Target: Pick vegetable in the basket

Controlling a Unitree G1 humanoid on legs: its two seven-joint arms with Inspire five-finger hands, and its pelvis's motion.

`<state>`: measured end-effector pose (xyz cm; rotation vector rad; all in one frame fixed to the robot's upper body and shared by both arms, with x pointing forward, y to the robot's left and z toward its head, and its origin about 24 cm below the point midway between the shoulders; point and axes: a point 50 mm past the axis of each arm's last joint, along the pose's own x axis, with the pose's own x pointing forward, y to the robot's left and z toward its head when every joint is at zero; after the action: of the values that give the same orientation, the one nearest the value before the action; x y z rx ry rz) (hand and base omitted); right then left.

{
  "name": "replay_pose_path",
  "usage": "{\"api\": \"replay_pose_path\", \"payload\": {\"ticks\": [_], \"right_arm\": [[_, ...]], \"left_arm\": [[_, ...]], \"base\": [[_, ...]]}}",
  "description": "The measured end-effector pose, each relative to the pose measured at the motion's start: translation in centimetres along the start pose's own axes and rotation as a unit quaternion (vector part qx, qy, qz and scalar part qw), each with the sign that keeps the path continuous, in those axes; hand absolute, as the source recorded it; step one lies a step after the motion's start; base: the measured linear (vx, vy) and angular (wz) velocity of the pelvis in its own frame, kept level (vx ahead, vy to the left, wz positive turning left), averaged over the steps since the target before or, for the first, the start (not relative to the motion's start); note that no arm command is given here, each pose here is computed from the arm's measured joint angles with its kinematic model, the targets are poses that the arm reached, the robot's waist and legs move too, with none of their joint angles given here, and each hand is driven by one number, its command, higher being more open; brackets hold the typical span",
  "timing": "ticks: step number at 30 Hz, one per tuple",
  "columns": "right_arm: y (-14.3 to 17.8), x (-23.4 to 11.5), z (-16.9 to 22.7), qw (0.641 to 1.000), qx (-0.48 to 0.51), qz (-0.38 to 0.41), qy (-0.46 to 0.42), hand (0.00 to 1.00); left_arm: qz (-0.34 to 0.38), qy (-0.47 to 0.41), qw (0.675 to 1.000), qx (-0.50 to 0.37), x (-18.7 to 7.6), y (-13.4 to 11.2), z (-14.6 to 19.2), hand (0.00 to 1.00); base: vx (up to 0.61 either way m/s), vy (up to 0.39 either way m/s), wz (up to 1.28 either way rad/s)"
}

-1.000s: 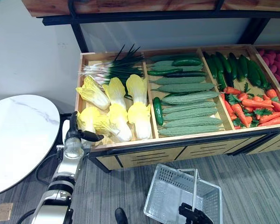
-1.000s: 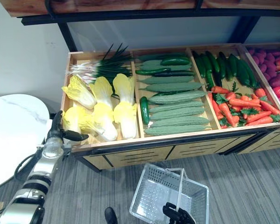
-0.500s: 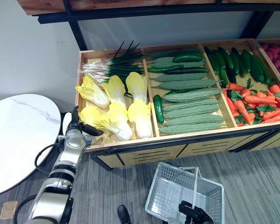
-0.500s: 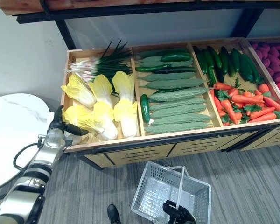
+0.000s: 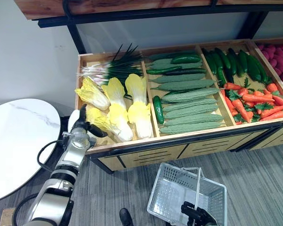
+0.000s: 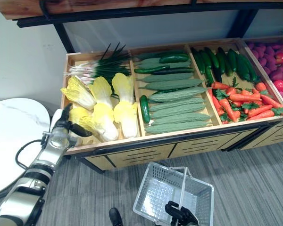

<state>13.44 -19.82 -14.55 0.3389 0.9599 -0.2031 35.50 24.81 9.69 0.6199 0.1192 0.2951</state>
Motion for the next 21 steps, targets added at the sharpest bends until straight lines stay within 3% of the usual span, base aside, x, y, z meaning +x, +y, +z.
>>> {"api": "replay_pose_path", "payload": {"ticks": [8, 21], "right_arm": [[-0.7, 0.0, 0.4, 1.0, 0.004, -0.01, -0.003, 0.0], [-0.8, 0.0, 0.4, 1.0, 0.004, -0.011, -0.001, 0.0]], "left_arm": [[-0.026, -0.063, 0.998, 0.004, -0.9, -2.5, 3.0, 1.0], [-0.002, -0.031, 1.0, 0.005, -1.1, -2.7, 1.8, 1.0]], "base": [[-0.01, 0.004, -0.03], [-0.01, -0.002, 0.01]]}}
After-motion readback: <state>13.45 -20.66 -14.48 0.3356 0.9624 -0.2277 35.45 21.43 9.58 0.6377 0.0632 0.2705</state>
